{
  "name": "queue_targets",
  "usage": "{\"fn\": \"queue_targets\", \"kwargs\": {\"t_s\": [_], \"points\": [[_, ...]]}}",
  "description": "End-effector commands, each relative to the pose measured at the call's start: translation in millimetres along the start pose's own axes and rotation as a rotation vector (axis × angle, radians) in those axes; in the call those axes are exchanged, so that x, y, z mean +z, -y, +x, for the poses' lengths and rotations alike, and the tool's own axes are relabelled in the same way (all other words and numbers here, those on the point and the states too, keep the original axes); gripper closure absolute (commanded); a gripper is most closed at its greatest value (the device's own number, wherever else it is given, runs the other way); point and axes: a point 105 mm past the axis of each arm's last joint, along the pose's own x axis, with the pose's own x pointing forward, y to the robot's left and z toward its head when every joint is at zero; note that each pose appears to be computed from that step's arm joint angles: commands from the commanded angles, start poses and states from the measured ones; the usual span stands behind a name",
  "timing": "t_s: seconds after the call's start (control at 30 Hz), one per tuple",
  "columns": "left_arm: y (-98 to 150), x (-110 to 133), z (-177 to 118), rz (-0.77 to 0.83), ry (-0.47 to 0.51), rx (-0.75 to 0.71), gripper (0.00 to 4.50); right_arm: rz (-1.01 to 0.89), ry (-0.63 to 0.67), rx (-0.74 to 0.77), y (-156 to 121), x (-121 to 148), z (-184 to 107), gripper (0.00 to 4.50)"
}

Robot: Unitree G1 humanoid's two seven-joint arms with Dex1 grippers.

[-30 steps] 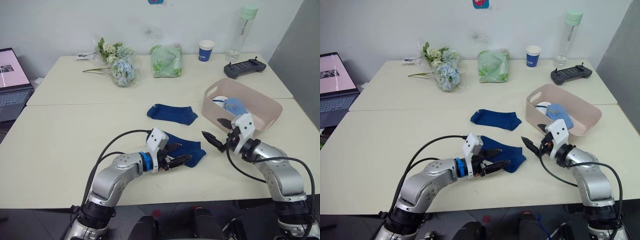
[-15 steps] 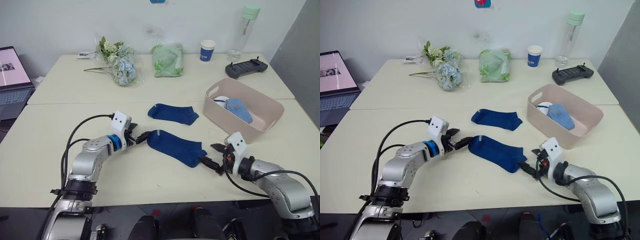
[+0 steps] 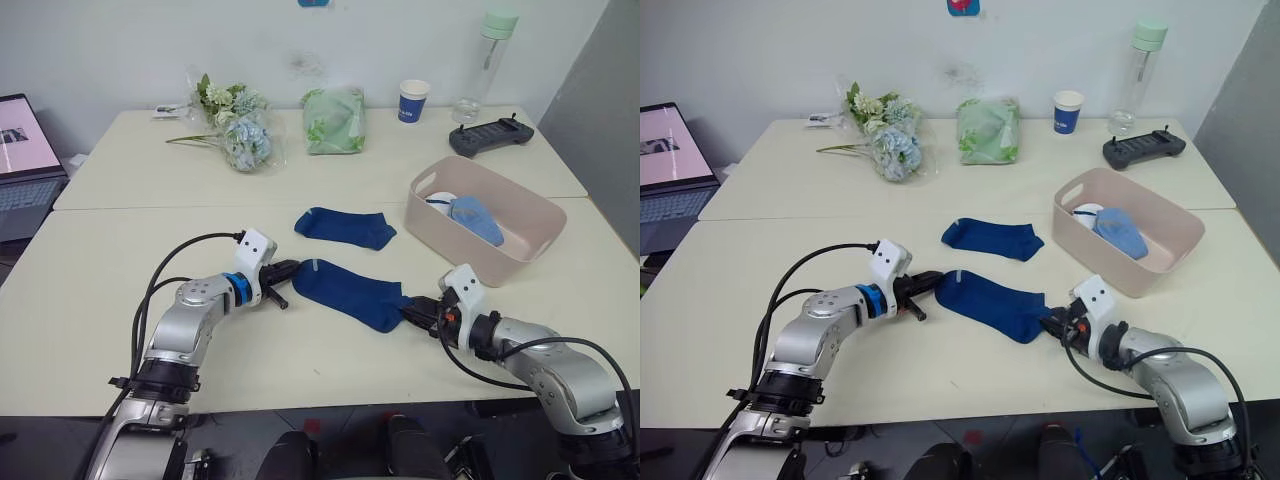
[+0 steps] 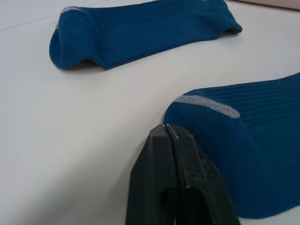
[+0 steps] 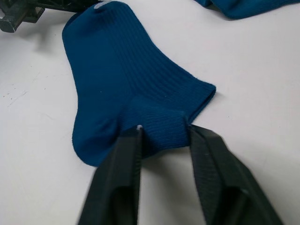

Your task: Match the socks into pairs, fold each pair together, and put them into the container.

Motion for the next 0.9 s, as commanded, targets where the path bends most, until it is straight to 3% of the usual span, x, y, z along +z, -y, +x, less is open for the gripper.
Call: {"fn": "queue_targets", "kwargs": {"t_s": [0.03, 0.2, 0.37, 0.57, 0.7, 0.9], "points": [[-1.1, 10.0, -8.0, 0.023, 0.022, 0.007, 4.50, -0.027, 0.044, 0.010, -0.1, 14.1, -3.9, 4.34], [6.6, 14.5, -22.4, -0.033, 0.055, 0.045, 4.50, -0.022, 0.040, 0.044, 2.4, 17.1, -11.6, 4.49], [37.2, 5.7, -44.9, -0.141, 0.078, 0.089, 4.50, 0.045, 0.017, 0.121, 2.5, 21.1, -20.9, 4.49], [62.9, -9.0, -66.3, -0.213, 0.042, 0.146, 4.50, 0.050, -0.108, 0.129, 12.1, 8.7, -22.6, 4.49], [63.4, -18.9, -69.9, -0.215, 0.017, 0.213, 4.50, 0.062, -0.136, 0.146, 12.3, 4.9, -18.8, 4.49], [71.5, -20.3, -64.3, -0.216, 0.008, 0.183, 4.50, 0.047, -0.185, 0.166, 16.6, -9.4, -19.7, 4.49]]}}
